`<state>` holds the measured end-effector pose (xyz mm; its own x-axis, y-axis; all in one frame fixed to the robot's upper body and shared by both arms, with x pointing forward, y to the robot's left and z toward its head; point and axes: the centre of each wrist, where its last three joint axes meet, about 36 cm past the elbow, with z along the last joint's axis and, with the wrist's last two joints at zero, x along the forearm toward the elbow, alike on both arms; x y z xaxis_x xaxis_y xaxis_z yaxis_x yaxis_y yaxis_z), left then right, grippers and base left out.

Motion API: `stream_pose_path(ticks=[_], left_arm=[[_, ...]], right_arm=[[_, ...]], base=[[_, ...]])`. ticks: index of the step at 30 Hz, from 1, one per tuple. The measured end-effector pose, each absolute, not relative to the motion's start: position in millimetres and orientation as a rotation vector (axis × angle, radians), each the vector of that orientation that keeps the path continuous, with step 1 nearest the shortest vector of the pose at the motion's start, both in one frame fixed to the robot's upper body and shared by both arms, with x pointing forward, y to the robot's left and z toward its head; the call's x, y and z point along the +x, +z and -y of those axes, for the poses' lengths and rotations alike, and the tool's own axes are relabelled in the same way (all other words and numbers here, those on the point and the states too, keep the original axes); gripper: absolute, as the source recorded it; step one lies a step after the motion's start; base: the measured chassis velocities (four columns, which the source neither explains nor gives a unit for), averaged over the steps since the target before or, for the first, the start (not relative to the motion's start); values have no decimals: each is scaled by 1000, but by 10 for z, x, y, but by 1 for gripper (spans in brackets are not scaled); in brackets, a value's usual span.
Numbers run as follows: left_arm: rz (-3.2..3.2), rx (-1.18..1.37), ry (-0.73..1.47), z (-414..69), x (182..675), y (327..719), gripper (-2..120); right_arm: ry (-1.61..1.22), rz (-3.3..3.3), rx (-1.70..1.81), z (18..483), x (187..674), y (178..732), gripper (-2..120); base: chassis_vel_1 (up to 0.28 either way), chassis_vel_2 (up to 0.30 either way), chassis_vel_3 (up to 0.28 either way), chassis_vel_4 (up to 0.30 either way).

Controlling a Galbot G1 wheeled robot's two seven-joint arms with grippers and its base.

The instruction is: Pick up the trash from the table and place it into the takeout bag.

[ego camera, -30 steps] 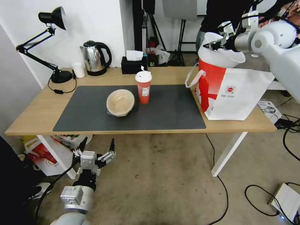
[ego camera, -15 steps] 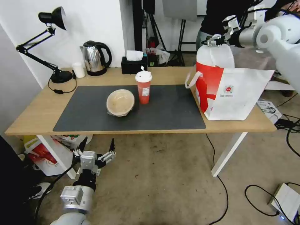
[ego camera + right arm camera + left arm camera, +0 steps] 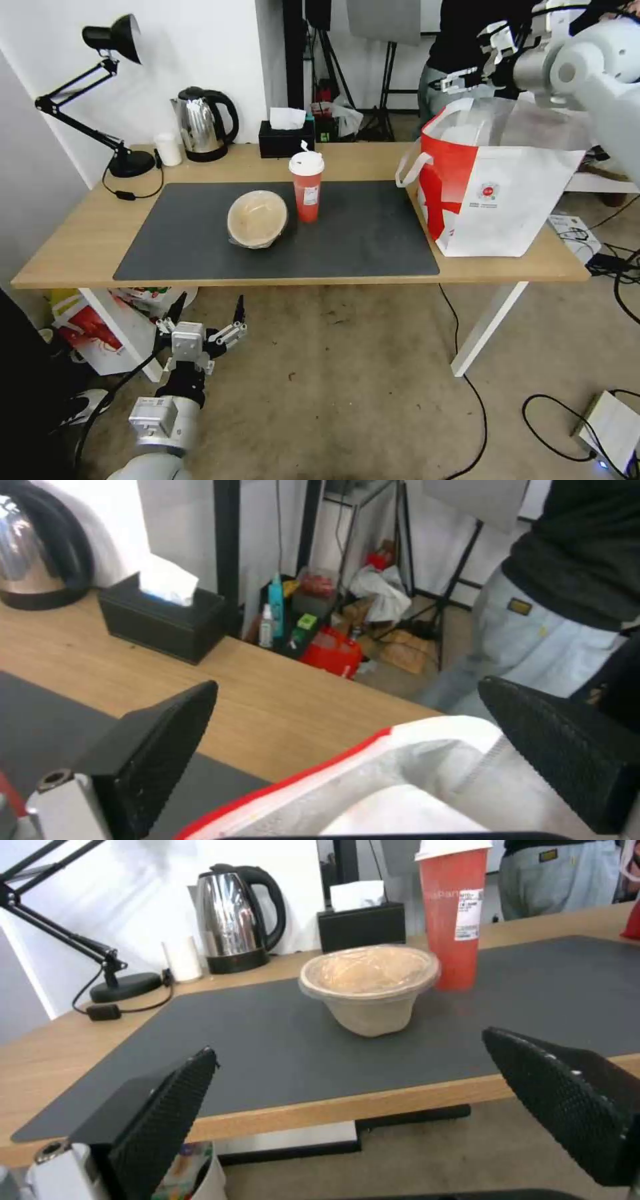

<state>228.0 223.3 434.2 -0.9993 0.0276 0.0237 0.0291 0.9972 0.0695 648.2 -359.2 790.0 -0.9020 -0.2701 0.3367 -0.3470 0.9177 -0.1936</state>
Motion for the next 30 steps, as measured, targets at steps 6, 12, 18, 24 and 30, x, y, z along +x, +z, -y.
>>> stream_pose_path(ticks=[6,12,18,24,30], left_arm=[[3117,-44,-109,-2233,2280,4342,100],[3117,-44,-109,-2233,2280,4342,100],[3117,-44,-109,-2233,2280,4342,100],[3117,-44,-109,-2233,2280,4342,100],[3117,-44,-109,-2233,2280,4342,100]], right_arm=[[393,2780,421,3637,6469,7954,100],[351,2840,459,3671,6442,8086,100],[261,3012,631,3547,6300,8290,100],[38,3281,823,3201,6110,8287,100],[-142,3353,924,2911,5940,8053,100]], base=[[0,0,0,0],[0,0,0,0],[0,0,0,0],[0,0,0,0],[0,0,0,0]])
